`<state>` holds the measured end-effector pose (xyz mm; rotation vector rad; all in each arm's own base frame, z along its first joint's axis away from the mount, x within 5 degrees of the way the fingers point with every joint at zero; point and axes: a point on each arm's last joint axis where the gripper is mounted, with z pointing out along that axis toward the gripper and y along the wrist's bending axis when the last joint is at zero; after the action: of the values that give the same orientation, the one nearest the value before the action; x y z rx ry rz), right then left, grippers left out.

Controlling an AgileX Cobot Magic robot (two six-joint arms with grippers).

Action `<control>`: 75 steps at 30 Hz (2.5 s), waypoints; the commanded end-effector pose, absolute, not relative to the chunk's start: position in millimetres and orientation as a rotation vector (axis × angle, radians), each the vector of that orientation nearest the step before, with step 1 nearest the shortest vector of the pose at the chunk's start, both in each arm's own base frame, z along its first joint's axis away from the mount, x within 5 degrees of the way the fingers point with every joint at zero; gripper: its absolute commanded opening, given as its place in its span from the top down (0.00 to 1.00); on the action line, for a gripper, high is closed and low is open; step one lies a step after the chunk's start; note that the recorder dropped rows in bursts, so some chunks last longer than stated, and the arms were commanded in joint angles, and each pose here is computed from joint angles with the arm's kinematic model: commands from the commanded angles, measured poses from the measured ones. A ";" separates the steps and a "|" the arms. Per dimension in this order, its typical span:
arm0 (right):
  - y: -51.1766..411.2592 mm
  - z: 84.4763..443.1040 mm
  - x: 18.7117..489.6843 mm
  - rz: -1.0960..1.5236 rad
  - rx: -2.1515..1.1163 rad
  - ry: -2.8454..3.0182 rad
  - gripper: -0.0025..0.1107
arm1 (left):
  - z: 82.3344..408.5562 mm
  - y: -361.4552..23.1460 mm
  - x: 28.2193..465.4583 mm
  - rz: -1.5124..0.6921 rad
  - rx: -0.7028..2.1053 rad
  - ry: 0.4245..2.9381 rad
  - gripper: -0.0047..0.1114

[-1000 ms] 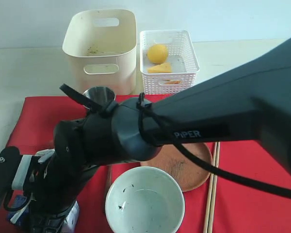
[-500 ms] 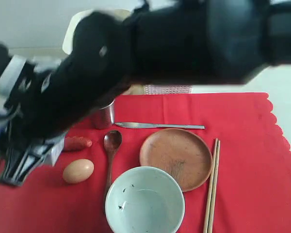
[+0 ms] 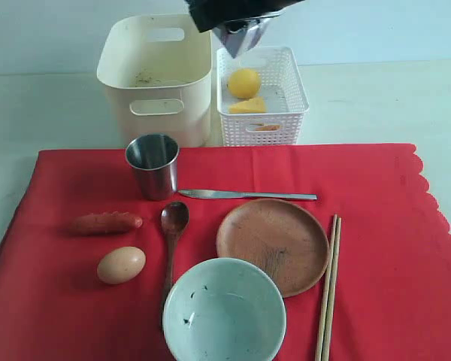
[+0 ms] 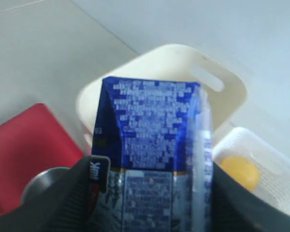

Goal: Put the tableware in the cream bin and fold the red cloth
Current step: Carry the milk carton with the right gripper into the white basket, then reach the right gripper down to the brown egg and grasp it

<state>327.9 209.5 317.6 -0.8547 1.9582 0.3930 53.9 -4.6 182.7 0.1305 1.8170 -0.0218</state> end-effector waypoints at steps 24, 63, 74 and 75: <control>167.5 164.0 437.0 0.195 -0.165 2.030 0.30 | 184.0 -4.7 53.7 -0.028 0.122 1.803 0.94; 294.3 195.9 243.7 0.474 -1.339 2.097 0.98 | 184.0 -4.7 53.7 -0.026 0.124 1.803 0.94; 352.4 162.8 218.3 0.416 -1.734 1.938 0.60 | 184.0 -4.7 53.7 -0.027 0.122 1.803 0.94; 351.4 160.1 217.0 0.391 -1.781 1.924 0.51 | 184.0 -4.7 53.7 -0.027 0.122 1.803 0.94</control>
<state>218.1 350.3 162.1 -1.7085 1.9743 0.4499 53.9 -4.6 182.7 0.1305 1.8170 -0.0218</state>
